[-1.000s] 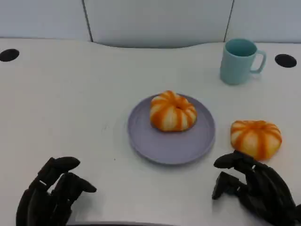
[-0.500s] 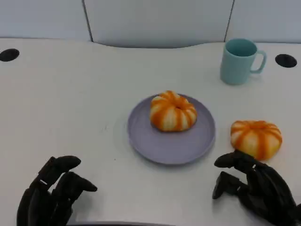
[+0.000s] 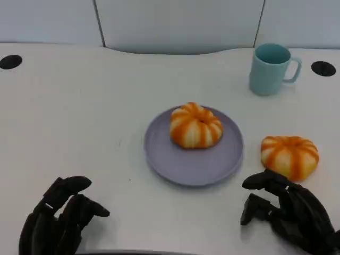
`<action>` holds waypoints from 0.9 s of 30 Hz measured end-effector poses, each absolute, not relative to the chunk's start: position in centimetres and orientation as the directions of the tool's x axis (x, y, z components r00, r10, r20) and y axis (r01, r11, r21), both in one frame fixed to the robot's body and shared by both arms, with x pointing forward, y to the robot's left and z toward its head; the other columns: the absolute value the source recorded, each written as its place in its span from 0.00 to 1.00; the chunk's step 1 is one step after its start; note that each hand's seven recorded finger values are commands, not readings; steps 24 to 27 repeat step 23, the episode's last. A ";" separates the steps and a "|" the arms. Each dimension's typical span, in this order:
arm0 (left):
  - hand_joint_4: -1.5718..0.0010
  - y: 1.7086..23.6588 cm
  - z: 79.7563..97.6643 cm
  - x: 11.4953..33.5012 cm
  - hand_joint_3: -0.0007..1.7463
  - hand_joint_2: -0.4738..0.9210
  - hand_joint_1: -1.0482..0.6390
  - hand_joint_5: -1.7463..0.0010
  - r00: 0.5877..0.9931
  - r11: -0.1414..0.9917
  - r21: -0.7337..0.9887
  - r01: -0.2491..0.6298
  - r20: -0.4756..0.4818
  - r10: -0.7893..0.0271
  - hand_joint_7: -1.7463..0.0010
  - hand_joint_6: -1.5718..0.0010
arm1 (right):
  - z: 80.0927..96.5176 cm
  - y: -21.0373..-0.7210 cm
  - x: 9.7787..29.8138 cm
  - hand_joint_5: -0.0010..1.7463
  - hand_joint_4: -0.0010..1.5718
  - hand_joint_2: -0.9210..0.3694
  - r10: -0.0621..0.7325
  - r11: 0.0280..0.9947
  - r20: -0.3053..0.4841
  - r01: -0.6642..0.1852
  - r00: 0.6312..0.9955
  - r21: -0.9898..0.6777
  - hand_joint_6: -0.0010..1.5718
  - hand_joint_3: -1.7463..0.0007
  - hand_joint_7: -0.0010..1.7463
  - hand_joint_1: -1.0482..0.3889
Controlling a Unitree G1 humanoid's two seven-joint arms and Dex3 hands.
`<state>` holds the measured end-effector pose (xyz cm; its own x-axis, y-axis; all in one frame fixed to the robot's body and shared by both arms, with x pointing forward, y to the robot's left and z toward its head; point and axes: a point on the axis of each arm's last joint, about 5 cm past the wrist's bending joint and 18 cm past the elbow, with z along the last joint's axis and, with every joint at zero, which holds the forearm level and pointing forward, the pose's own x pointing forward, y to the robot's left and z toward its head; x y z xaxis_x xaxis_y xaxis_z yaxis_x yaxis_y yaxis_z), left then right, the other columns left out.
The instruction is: Grasp the bread from the table and place it into the plate.
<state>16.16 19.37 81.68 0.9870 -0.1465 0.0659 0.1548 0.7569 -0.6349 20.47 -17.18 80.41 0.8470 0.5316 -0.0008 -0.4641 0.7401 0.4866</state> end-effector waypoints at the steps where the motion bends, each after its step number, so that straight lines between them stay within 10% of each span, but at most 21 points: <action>1: 0.75 19.4 81.7 16.2 0.11 1.00 0.29 0.00 0.987 0.757 -0.635 0.155 0.066 -0.147 0.36 0.70 | 80.4 -17.2 20.5 0.91 0.35 0.00 0.532 0.740 -0.002 -0.464 0.847 0.487 0.34 0.82 0.63 0.35; 27: 0.76 19.4 81.7 16.3 0.10 1.00 0.29 0.00 0.986 0.754 -0.638 0.156 0.059 -0.153 0.36 0.69 | 80.5 -17.1 20.6 0.90 0.35 0.00 0.529 0.744 -0.006 -0.461 0.848 0.485 0.34 0.80 0.63 0.36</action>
